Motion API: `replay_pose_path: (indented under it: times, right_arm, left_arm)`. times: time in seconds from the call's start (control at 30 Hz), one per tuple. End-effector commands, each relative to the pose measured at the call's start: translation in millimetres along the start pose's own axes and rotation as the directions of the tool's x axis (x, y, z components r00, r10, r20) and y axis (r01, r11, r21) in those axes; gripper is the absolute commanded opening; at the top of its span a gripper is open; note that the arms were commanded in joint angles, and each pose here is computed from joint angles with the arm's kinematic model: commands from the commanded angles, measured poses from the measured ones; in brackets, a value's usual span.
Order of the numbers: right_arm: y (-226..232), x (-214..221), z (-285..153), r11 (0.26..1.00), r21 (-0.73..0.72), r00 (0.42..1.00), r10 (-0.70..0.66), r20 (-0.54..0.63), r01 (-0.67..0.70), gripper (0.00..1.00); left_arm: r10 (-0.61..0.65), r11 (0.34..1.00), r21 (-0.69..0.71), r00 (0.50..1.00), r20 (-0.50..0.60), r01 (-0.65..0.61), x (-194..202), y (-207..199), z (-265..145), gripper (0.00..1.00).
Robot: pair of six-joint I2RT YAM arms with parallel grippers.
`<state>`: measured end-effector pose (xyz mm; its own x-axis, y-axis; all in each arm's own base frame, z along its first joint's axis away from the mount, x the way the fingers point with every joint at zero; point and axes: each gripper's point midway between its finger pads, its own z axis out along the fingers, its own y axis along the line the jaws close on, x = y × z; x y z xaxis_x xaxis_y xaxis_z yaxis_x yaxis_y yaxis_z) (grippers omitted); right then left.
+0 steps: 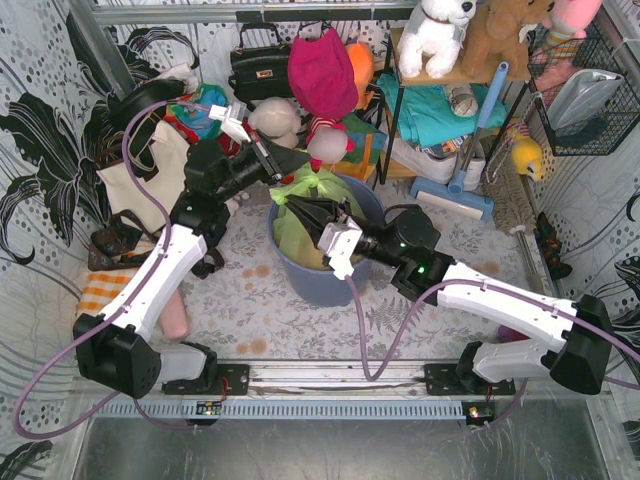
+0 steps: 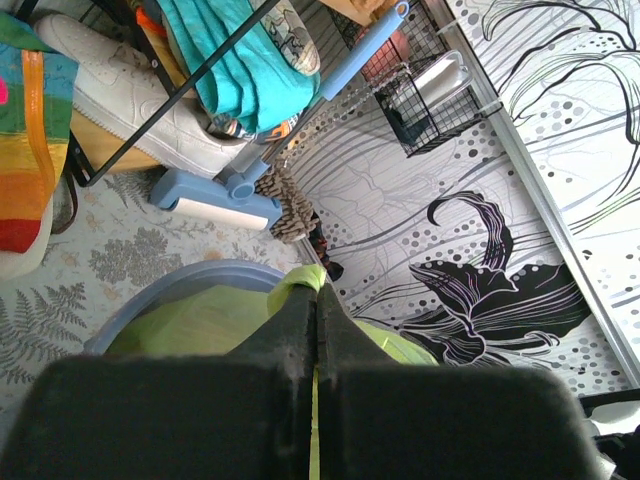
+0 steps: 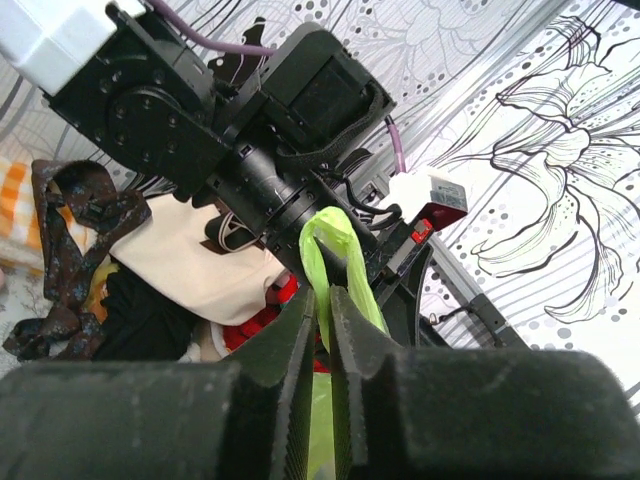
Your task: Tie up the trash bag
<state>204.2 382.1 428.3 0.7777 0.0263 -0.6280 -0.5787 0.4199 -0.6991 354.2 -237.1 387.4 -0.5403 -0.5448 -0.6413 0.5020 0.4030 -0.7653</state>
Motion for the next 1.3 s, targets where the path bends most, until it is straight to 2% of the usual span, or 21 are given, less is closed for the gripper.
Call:
replay_pose_path:
  times: [0.0, 0.07, 0.23, 0.5, 0.63, 0.77, 0.97, 1.27]
  right_arm:
    - [-3.2, -5.6, 9.8, 0.998, -0.023, 0.998, -0.063, 0.005, 0.063, 0.08]
    - [-0.5, -4.4, 12.6, 0.997, -0.039, 0.998, -0.064, 0.004, 0.064, 0.08]
    - [-2.2, -3.0, 21.4, 0.997, -0.031, 0.998, -0.068, -0.006, 0.068, 0.27]
    - [-4.9, 2.6, 40.1, 0.994, -0.001, 0.993, -0.113, -0.038, 0.113, 0.30]
    - [6.3, -5.2, 46.3, 0.994, -0.049, 0.995, -0.098, 0.023, 0.099, 0.27]
    - [21.5, -25.3, 45.2, 0.989, -0.131, 0.992, -0.046, 0.119, 0.062, 0.17]
    - [44.5, -47.3, 29.4, 0.964, -0.267, 0.980, 0.070, 0.185, -0.019, 0.00]
    - [68.6, -86.5, -21.2, 0.895, -0.434, 0.941, 0.232, 0.247, -0.107, 0.00]
  left_arm:
    - [0.047, 0.998, 0.029, 0.998, 0.036, -0.048, -14.7, -25.4, -8.7, 0.00]
    - [0.053, 0.998, 0.026, 0.998, 0.037, -0.054, -16.0, -28.1, -10.4, 0.00]
    - [0.064, 0.998, 0.018, 0.997, 0.036, -0.065, -16.6, -30.3, -12.4, 0.00]
    - [0.067, 0.997, 0.023, 0.997, 0.031, -0.067, -13.3, -31.8, -14.0, 0.00]
    - [0.071, 0.997, 0.019, 0.997, 0.031, -0.071, -13.0, -29.9, -13.5, 0.00]
    - [0.081, 0.997, 0.010, 0.996, 0.028, -0.082, -12.3, -25.4, -10.9, 0.00]
    - [0.091, 0.996, 0.002, 0.996, 0.022, -0.091, -14.3, -19.2, -1.8, 0.00]
    - [0.123, 0.991, -0.051, 0.992, 0.022, -0.122, -26.7, 12.7, 38.8, 0.00]
